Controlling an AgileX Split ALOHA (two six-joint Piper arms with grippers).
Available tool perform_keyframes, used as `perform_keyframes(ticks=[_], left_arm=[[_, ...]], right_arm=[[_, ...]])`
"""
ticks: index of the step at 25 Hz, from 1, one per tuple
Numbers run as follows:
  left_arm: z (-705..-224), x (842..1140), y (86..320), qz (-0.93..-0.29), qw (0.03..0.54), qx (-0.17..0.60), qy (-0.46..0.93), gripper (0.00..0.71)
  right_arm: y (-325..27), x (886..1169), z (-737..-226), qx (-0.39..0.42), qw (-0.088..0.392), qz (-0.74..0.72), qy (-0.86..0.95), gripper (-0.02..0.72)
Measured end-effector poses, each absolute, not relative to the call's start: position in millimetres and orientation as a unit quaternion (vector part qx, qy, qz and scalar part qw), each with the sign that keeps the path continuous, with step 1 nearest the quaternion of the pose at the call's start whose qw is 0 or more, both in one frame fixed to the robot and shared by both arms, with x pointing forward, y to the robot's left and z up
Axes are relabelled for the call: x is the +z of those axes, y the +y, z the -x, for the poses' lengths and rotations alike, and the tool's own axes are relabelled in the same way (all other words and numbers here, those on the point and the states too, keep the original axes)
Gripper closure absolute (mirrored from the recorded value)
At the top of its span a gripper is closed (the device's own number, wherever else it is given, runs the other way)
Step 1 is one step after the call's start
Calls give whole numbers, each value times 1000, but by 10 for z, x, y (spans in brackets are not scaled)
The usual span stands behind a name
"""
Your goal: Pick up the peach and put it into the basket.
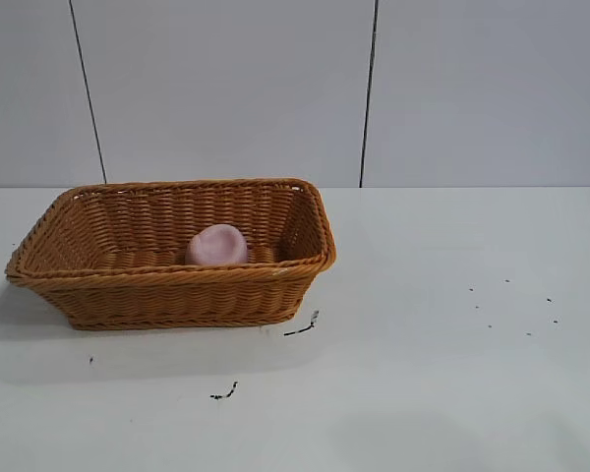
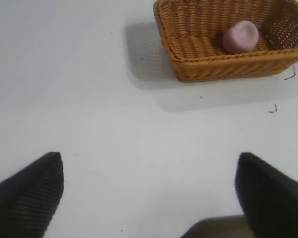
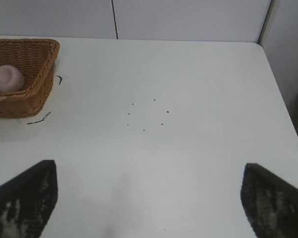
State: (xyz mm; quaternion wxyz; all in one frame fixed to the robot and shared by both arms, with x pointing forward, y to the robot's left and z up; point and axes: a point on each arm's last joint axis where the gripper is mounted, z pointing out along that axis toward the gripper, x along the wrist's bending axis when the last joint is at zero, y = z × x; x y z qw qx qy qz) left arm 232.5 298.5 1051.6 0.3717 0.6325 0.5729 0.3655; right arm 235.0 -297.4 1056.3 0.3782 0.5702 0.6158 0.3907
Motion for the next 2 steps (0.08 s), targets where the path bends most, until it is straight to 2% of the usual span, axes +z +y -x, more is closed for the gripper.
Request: perform_keyframes(ticks=[2], left_arm=[[-2325, 10516, 2985, -632, 372, 365, 573, 18]], right_arm=[[-2974, 10563, -2350, 391, 378, -570, 616, 14]])
